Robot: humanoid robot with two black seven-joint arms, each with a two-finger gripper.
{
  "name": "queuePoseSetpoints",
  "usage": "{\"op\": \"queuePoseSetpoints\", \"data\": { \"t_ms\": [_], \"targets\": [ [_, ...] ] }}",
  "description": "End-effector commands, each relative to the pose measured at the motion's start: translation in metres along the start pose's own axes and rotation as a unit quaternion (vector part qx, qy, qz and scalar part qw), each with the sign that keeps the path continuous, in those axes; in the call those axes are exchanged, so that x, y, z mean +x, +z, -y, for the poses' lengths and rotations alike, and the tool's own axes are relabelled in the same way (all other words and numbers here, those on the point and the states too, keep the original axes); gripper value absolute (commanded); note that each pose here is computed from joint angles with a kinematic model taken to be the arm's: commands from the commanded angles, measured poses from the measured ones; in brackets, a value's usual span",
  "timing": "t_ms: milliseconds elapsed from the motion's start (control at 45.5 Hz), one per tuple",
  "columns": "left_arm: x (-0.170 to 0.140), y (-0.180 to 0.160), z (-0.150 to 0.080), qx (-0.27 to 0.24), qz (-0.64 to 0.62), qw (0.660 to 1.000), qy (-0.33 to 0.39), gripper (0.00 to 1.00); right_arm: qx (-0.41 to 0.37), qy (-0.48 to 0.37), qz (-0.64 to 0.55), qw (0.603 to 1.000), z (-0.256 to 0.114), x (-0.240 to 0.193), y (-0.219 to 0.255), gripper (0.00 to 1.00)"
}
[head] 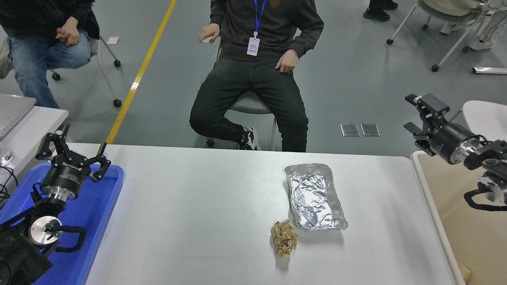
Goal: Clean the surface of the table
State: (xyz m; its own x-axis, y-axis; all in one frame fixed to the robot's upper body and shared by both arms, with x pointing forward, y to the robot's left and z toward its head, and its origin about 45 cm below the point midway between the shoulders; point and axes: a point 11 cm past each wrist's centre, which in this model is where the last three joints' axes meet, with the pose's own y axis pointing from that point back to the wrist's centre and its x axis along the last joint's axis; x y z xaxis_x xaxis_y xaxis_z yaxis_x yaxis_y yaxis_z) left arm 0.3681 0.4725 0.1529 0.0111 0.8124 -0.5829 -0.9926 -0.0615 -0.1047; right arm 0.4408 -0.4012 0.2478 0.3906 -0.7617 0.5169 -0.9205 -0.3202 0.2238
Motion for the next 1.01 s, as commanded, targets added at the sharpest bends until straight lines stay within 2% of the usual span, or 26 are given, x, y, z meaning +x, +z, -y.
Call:
{"op": "queuePoseSetpoints", "data": {
  "t_ms": [0,308,659,835,989],
  "targets": [
    [0.001,0.0,-0.001,0.0,0.0,1.0,0.001,1.0,-0.028,-0.092,-0.14,0.985,-0.001,-0.006,-0.006,0.97],
    [0.0,0.0,0.0,0.0,0.0,1.0,0.0,1.0,-0.038,-0.173,-0.24,0.954,-0.001,-0.039,0.007,0.91],
    [0.0,0.0,-0.001,0.001,0.0,1.0,0.0,1.0,-0.031,-0.26,-0.282,0.923,0.008,-0.108,0.026,0.85],
    [0.0,0.0,0.0,0.0,0.0,1.0,0.0,1.0,-0.015,-0.28,-0.317,0.906,0.017,-0.143,0.03,0.85],
    [0.0,0.0,0.0,0.0,0.0,1.0,0.0,1.0,-0.015,-0.282,-0.343,0.896,0.02,-0.156,0.04,0.85]
  ]
}}
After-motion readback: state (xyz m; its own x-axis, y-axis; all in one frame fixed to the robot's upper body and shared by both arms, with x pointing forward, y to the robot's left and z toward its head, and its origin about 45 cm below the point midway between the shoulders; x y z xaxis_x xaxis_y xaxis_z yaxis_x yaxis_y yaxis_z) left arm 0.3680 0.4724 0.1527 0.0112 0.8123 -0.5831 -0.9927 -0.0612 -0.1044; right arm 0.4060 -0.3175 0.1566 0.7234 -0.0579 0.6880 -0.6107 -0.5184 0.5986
